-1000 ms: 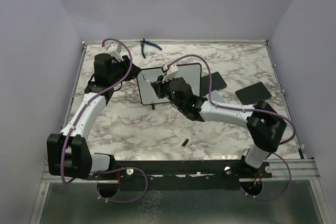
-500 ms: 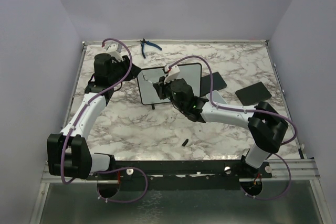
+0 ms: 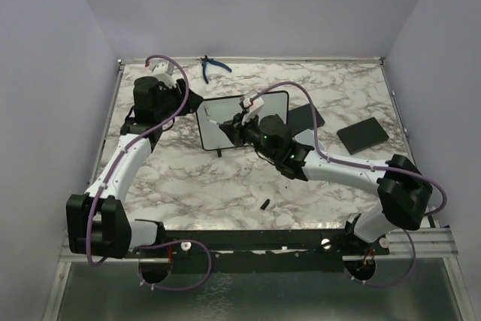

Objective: Write a sentence on the whiteboard

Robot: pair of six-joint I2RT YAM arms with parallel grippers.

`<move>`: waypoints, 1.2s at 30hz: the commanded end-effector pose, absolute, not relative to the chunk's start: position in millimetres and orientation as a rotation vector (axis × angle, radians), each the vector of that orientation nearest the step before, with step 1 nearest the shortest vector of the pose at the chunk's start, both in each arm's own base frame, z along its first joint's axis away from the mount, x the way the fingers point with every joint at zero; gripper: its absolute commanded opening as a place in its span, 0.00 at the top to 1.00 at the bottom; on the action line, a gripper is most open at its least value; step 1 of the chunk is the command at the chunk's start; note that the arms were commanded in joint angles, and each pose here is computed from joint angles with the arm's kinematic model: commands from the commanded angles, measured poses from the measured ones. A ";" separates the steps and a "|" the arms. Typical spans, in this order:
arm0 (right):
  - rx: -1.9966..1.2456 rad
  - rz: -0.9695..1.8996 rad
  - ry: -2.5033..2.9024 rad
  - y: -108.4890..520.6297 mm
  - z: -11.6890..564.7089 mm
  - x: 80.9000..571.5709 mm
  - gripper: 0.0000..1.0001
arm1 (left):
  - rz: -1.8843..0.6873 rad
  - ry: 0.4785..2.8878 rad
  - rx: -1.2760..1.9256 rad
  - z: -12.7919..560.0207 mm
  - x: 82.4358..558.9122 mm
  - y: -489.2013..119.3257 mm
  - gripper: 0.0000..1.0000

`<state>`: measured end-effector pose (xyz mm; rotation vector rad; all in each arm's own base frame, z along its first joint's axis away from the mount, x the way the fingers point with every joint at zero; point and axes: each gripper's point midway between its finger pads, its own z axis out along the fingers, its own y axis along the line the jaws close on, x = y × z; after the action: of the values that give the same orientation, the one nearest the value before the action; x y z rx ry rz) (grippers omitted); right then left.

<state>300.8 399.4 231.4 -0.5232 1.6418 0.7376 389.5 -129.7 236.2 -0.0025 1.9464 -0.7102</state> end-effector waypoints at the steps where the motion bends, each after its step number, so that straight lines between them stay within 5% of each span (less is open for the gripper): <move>1: -0.484 0.720 1.617 384.7 244.2 297.5 1.00 | -0.700 1.909 0.040 247.1 384.2 -130.7 0.52; 19: -0.524 0.703 1.614 379.5 249.1 310.5 1.00 | -0.654 1.921 0.041 240.9 379.9 -124.7 0.37; 36: -0.554 0.670 1.606 393.6 237.9 323.6 1.00 | -0.698 1.930 0.056 238.0 377.6 -131.2 0.54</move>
<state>317.8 382.9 230.8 -0.5377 1.6360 0.6664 382.1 -126.3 237.9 0.0330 1.9350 -0.6767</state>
